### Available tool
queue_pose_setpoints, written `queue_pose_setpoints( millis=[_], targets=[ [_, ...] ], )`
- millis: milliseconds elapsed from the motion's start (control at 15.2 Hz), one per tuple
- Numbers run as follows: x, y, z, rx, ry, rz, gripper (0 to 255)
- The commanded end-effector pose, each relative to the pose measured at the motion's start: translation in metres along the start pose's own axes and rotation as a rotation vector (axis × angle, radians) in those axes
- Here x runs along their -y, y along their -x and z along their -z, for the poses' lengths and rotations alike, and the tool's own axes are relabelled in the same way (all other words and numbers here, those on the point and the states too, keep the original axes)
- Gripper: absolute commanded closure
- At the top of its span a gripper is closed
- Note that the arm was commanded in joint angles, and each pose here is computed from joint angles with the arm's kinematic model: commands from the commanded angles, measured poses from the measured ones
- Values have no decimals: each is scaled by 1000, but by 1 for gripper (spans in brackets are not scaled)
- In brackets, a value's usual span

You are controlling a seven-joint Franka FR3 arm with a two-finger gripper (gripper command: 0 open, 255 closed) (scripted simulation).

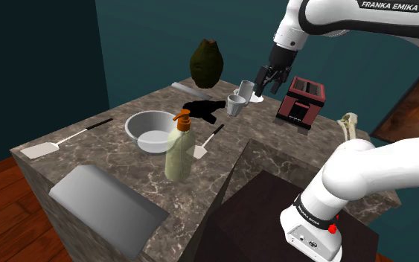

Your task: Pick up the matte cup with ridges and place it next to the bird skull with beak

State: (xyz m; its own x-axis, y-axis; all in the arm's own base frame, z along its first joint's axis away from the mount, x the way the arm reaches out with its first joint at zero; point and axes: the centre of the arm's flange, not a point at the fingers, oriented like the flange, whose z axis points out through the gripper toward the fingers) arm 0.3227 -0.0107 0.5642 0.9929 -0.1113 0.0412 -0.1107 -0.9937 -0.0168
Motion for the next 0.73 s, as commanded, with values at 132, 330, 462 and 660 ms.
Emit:
queue_pose_setpoints(
  millis=[132, 330, 462, 660],
  targets=[
    [-18, -22, -8, 16, -9, 0, 0],
    [-44, -54, -21, 40, -24, -1, 0],
    [-61, -76, -31, 56, -33, -2, 0],
    [-87, -107, -46, 79, -47, -2, 0]
  ],
)
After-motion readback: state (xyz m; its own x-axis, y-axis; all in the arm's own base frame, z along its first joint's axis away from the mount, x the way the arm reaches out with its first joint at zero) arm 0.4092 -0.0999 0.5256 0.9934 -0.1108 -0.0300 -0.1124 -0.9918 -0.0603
